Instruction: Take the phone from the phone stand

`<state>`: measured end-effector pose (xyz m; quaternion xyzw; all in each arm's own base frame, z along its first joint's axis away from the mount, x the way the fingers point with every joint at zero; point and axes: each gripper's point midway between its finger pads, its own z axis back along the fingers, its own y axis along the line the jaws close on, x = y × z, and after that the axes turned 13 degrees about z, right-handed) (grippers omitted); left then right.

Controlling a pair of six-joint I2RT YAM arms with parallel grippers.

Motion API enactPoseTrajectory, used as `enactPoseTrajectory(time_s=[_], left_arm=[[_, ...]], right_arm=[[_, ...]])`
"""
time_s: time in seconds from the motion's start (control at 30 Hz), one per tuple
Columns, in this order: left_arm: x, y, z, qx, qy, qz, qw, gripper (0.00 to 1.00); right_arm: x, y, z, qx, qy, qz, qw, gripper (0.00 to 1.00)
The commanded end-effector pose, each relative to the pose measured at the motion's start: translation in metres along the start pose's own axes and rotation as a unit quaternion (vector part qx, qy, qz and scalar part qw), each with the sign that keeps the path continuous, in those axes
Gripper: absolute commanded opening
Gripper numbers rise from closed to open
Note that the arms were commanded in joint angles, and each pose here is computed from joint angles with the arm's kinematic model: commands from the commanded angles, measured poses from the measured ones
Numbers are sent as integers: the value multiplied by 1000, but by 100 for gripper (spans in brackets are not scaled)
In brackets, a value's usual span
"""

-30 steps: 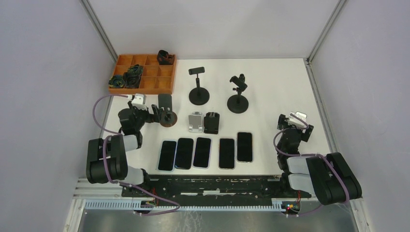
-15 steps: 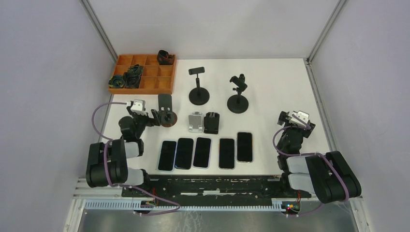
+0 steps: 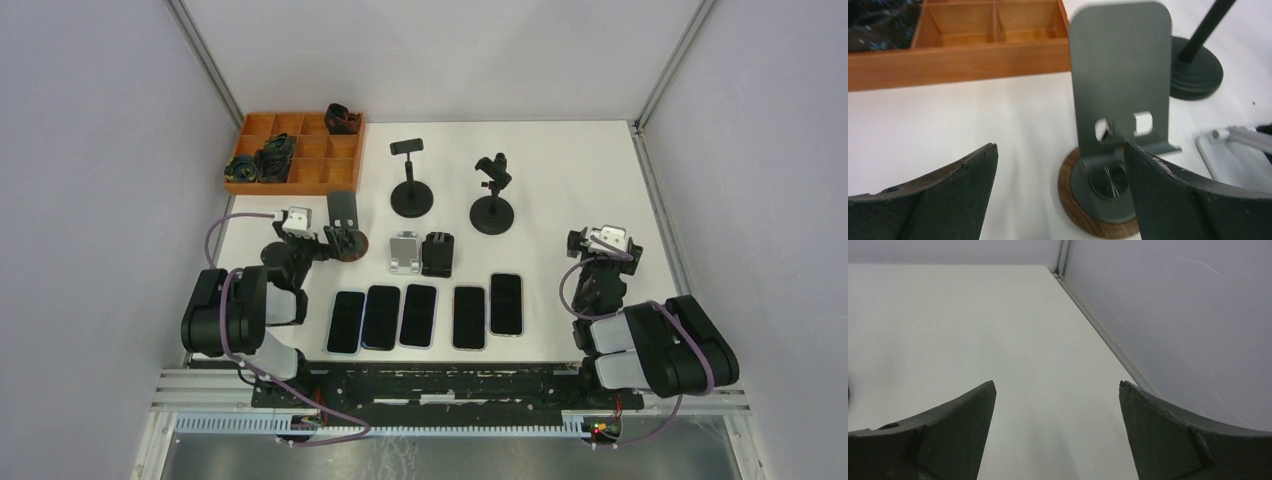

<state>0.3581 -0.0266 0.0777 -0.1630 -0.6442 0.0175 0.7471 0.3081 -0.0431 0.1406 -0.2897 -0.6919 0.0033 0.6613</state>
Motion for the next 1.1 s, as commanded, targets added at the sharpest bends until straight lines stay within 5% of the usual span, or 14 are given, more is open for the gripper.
enactPoseTrajectory(time_s=[0.0, 1.07], left_arm=[[17, 9, -12, 26, -19, -14, 999, 100], [17, 8, -12, 24, -18, -15, 999, 100]], right_arm=[[-45, 6, 26, 58, 39, 29, 997, 98], [-52, 10, 26, 65, 55, 31, 996, 98]])
